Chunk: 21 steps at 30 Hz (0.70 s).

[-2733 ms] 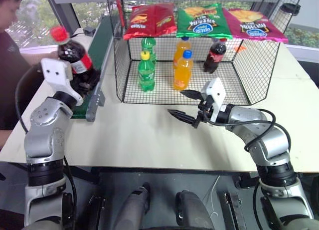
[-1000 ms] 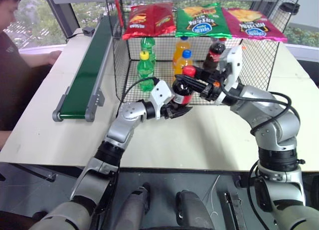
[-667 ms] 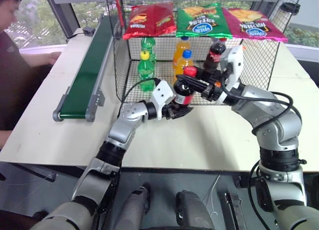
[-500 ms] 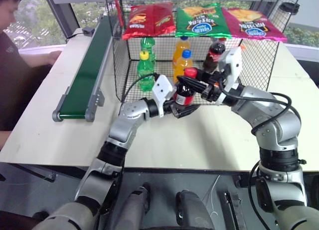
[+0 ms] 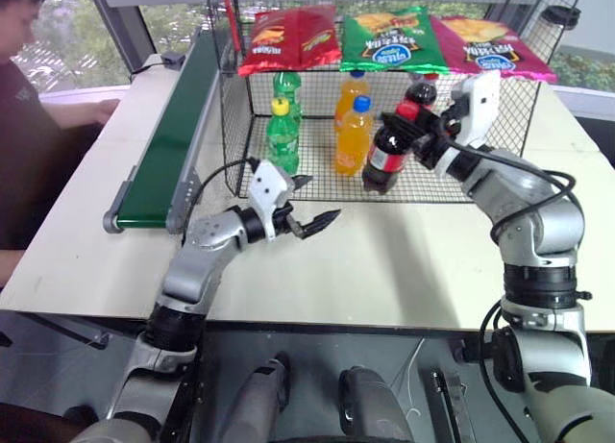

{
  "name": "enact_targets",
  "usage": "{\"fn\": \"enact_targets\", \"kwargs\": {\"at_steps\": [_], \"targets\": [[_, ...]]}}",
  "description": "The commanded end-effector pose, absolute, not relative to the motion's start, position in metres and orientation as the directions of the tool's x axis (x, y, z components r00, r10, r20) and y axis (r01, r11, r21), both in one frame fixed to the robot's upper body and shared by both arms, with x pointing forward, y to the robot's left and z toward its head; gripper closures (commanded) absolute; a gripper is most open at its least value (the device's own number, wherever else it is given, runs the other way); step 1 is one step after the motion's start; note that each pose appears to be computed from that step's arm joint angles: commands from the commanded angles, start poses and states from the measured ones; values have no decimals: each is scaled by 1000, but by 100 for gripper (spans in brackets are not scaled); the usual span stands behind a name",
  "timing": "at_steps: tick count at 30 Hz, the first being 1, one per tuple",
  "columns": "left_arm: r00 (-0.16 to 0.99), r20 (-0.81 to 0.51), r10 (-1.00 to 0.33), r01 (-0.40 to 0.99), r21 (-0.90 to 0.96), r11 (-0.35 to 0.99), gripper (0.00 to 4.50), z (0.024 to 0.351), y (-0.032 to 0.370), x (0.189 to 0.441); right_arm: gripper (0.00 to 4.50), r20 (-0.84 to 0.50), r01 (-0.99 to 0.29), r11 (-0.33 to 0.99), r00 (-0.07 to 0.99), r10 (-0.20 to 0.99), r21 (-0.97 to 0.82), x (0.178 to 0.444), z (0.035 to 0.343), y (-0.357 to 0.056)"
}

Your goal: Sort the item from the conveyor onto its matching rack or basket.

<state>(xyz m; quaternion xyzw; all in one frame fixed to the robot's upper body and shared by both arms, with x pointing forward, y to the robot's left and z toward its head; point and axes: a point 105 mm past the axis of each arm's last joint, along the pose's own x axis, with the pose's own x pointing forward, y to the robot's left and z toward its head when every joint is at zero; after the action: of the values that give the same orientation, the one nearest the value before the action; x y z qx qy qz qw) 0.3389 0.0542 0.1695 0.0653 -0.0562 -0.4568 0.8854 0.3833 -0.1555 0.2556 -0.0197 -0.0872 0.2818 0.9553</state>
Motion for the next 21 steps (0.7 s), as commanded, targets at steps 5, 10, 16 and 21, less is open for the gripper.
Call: {"fn": "enact_targets", "kwargs": {"at_steps": [5, 10, 16, 21], "targets": [[630, 121, -767, 750, 160, 642, 5, 189, 62, 338, 334, 281, -386, 918, 875, 395, -89, 397, 288, -185], [635, 118, -764, 751, 140, 645, 5, 185, 58, 336, 334, 298, -268, 960, 913, 278, -77, 411, 287, -206], [643, 129, -755, 744, 129, 656, 5, 185, 55, 338, 334, 318, -170, 985, 932, 174, -40, 426, 286, -222], [636, 154, -756, 747, 120, 654, 5, 193, 46, 341, 334, 312, -142, 989, 939, 144, -28, 437, 278, -226]]}}
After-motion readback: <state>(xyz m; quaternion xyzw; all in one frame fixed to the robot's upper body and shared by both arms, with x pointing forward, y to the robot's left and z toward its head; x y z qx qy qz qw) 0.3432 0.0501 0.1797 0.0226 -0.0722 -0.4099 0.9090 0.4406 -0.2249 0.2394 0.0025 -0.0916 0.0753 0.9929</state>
